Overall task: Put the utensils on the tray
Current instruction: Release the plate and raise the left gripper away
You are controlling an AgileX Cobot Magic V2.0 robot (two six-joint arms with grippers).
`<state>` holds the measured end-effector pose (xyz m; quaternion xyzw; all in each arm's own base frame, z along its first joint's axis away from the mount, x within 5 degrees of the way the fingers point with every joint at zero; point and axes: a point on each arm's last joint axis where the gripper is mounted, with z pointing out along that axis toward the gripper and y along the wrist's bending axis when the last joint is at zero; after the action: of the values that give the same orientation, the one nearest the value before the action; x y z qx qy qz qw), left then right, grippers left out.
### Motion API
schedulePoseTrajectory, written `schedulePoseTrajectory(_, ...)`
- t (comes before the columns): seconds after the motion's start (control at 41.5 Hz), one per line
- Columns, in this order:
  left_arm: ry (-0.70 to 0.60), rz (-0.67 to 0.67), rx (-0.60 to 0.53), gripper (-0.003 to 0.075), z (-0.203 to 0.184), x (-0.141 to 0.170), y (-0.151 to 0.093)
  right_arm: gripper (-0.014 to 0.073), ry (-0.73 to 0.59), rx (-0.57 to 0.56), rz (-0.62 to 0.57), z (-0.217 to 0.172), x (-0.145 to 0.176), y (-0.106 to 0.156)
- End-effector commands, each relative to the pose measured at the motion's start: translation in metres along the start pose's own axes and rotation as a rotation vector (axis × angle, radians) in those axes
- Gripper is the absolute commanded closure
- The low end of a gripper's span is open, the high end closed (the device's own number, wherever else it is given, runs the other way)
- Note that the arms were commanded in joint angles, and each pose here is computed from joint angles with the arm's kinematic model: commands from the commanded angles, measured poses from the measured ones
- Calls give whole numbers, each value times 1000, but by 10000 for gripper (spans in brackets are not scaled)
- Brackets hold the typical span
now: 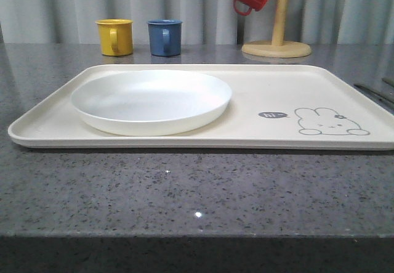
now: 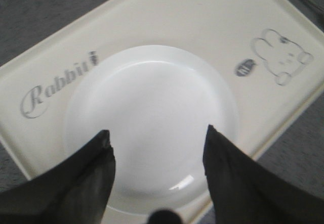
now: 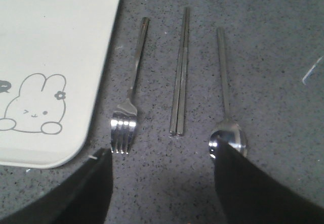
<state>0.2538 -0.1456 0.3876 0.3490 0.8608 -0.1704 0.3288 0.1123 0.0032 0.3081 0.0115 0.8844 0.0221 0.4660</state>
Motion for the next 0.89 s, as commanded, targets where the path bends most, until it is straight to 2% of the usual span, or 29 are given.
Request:
schedulePoseTrajectory(0.0,-126,74,0,346,-38,1,-34,129,-85,9,-10,-4,-14,-1)
schedulePoseTrajectory(0.144,-206,144,48,350,-62,28,-67,129,-85,9,-10,-4,-14,-1)
schedulePoseTrajectory(0.313,-270,187,93,356,-85,67,-86,129,-85,9,-10,-4,-14,-1)
schedulePoseTrajectory(0.433,-303,147,69,356,-100,92,-86,129,-93,8,-10,-4,-15,-1)
schedulePoseTrajectory(0.626,-365,82,-121,356,-122,120,-70,129,-86,7,-8,-4,-14,0)
schedulePoseTrajectory(0.771,-386,82,-131,356,-127,125,-70,129,-90,-21,27,-4,-16,2)
schedulePoseTrajectory(0.867,-386,82,-131,356,-127,125,-70,129,-40,-49,42,-5,-22,5)
